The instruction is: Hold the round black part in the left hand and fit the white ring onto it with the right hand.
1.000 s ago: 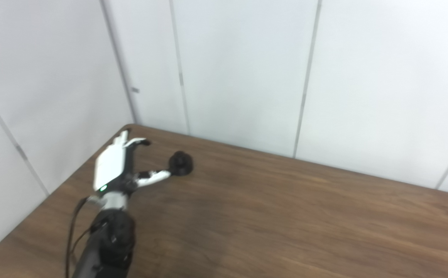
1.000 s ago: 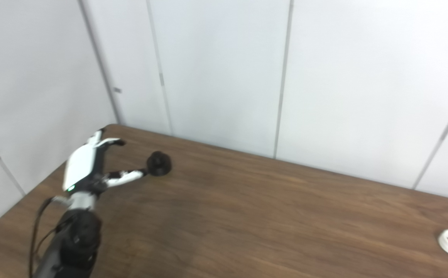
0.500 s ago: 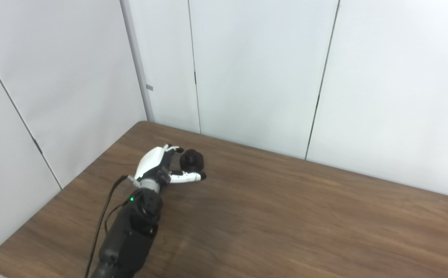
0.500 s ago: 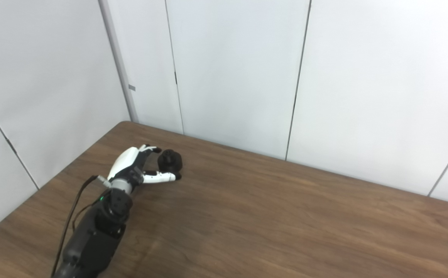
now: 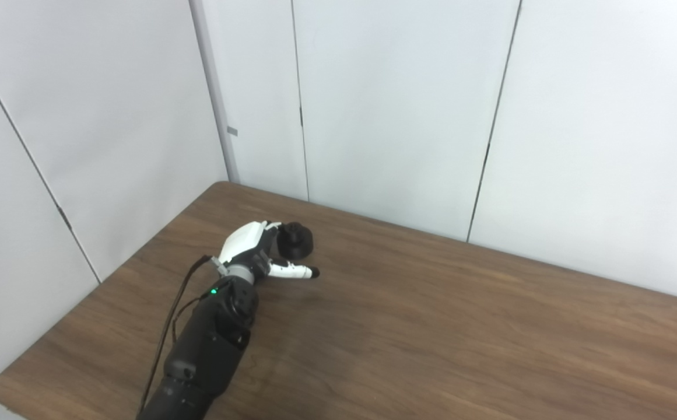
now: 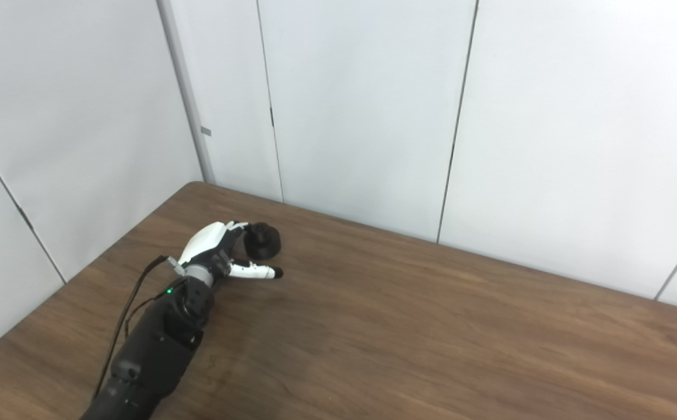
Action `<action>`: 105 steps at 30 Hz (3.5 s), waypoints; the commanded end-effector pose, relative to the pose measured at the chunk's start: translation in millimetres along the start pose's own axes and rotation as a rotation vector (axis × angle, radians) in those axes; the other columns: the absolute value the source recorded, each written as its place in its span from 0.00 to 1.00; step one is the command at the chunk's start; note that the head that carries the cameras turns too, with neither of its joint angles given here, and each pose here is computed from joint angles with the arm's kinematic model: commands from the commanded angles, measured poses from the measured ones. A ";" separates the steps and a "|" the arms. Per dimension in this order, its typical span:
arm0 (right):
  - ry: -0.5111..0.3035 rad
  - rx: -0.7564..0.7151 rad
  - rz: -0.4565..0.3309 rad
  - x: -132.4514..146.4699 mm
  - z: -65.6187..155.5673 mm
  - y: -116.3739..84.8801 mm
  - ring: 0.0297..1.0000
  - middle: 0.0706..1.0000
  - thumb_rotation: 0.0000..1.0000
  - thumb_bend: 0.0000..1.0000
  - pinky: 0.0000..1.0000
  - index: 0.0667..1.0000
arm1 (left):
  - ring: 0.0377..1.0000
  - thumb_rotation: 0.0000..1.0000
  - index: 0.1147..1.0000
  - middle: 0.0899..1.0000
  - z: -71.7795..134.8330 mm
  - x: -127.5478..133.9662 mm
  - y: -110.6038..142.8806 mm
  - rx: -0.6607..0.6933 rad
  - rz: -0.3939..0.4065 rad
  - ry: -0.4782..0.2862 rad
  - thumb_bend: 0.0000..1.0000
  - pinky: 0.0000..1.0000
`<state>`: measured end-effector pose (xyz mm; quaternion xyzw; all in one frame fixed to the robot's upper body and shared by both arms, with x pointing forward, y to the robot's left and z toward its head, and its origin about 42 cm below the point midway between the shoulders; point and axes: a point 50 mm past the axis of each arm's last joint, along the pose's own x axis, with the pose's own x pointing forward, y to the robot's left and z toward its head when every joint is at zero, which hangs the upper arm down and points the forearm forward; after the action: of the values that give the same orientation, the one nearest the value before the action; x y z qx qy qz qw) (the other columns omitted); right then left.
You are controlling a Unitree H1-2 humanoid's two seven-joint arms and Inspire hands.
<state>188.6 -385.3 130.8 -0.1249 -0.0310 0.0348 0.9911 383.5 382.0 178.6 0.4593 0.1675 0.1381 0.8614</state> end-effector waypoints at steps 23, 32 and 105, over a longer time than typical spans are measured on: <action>-0.001 -0.061 -0.006 1.6 -2.6 -12.1 1.00 1.00 0.68 0.44 1.00 1.00 | 1.00 0.43 0.99 1.00 12.4 10.9 39.7 0.005 0.135 -0.038 1.00 1.00; -0.007 -0.060 -0.001 4.9 -4.0 -10.2 1.00 1.00 0.68 0.45 1.00 1.00 | 1.00 0.42 0.99 1.00 13.8 9.8 58.5 -0.010 0.176 -0.052 1.00 1.00; 0.020 -0.078 -0.001 -29.9 12.3 -23.9 1.00 1.00 0.71 0.59 1.00 1.00 | 1.00 0.22 0.67 1.00 -12.1 42.8 -15.1 -0.070 0.185 -0.125 1.00 1.00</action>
<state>163.6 -402.0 138.2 -0.1552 -0.0149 0.0392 0.9870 405.2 401.3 133.6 0.4397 0.0991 0.1843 0.8734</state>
